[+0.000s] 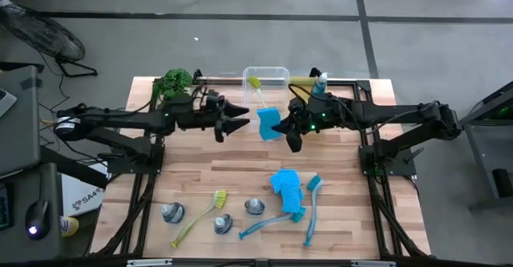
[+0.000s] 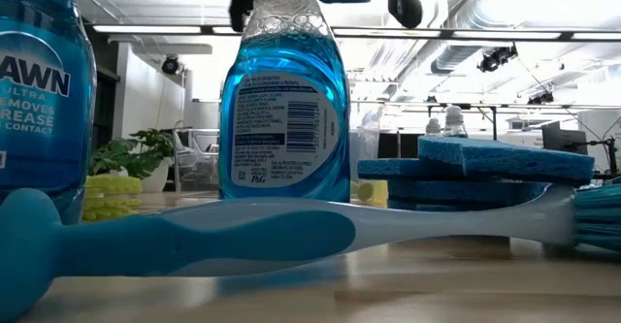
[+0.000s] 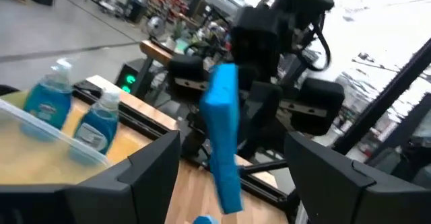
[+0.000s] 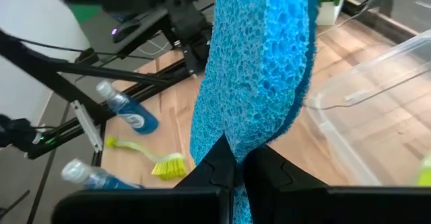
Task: Pick & Place Kitchen Sink Supplies
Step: Put the sponge into the white bin
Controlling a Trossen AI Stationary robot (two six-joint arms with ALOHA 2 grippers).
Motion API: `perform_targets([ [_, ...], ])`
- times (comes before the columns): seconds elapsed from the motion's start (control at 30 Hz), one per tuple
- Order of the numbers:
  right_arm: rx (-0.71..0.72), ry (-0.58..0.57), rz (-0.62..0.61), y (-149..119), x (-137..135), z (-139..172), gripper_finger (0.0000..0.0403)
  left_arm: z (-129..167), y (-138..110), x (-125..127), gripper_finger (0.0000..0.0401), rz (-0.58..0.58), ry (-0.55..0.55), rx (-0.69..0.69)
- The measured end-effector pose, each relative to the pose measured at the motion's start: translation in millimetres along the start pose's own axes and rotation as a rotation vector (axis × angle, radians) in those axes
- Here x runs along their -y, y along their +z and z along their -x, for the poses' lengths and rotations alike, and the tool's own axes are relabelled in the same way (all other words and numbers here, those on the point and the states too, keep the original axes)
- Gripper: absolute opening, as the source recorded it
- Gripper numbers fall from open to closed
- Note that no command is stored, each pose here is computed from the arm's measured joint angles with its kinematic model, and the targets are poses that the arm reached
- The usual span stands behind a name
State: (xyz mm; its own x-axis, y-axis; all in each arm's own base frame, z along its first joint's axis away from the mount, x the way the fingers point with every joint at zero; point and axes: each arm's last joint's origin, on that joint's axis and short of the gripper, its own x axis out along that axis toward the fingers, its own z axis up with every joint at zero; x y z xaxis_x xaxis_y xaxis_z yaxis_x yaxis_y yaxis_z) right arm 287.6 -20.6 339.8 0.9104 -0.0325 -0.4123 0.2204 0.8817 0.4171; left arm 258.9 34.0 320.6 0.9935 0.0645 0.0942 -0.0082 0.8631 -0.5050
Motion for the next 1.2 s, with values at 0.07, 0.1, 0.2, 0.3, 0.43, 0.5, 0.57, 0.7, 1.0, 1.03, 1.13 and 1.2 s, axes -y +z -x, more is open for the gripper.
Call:
perform_targets([
  [0.07, 0.003, -0.006, 0.003, 1, 2, 0, 0.0012, -8, 0, -2, 0.0264, 0.000, -0.010, -0.014],
  [0.1, 0.004, -0.008, 0.006, 1, 3, 0, 0.0012, -13, 0, -2, 0.0264, -0.003, -0.012, -0.021],
  [0.2, 0.005, -0.009, 0.010, 2, 3, 0, 0.0012, -23, 0, -2, 0.0264, -0.014, -0.024, -0.034],
  [0.3, 0.004, -0.009, 0.010, 2, 3, 0, 0.0012, -33, 2, -1, 0.0264, -0.029, -0.033, -0.039],
  [0.43, 0.004, -0.007, 0.010, 2, 3, 0, 0.0012, -43, 6, 0, 0.0264, -0.043, -0.040, -0.032],
  [0.5, 0.002, -0.004, 0.010, 1, 3, 0, 0.0012, -47, 6, -1, 0.0264, -0.044, -0.037, -0.037],
  [0.57, -0.004, 0.008, 0.010, 1, 3, 0, 0.0012, -51, 6, -1, 0.0264, -0.044, -0.039, -0.038],
  [0.7, -0.006, 0.012, 0.010, 1, 3, 0, 0.0012, -57, 6, -1, 0.0263, -0.044, -0.047, -0.047],
  [1.0, -0.043, -0.005, 0.009, -2, 4, 0, 0.0012, -58, 6, -2, 0.0181, -0.055, -0.027, -0.040],
  [1.03, -0.043, -0.005, 0.010, -2, 4, 0, 0.0012, -58, 5, -2, 0.0167, -0.055, -0.027, -0.040],
  [1.13, -0.044, -0.003, 0.016, -2, 4, 0, 0.0012, -58, 5, -3, 0.0125, -0.055, -0.022, -0.048],
  [1.2, -0.044, -0.004, 0.016, -2, 4, 0, 0.0012, -58, 5, -3, 0.0101, -0.055, -0.021, -0.050],
])
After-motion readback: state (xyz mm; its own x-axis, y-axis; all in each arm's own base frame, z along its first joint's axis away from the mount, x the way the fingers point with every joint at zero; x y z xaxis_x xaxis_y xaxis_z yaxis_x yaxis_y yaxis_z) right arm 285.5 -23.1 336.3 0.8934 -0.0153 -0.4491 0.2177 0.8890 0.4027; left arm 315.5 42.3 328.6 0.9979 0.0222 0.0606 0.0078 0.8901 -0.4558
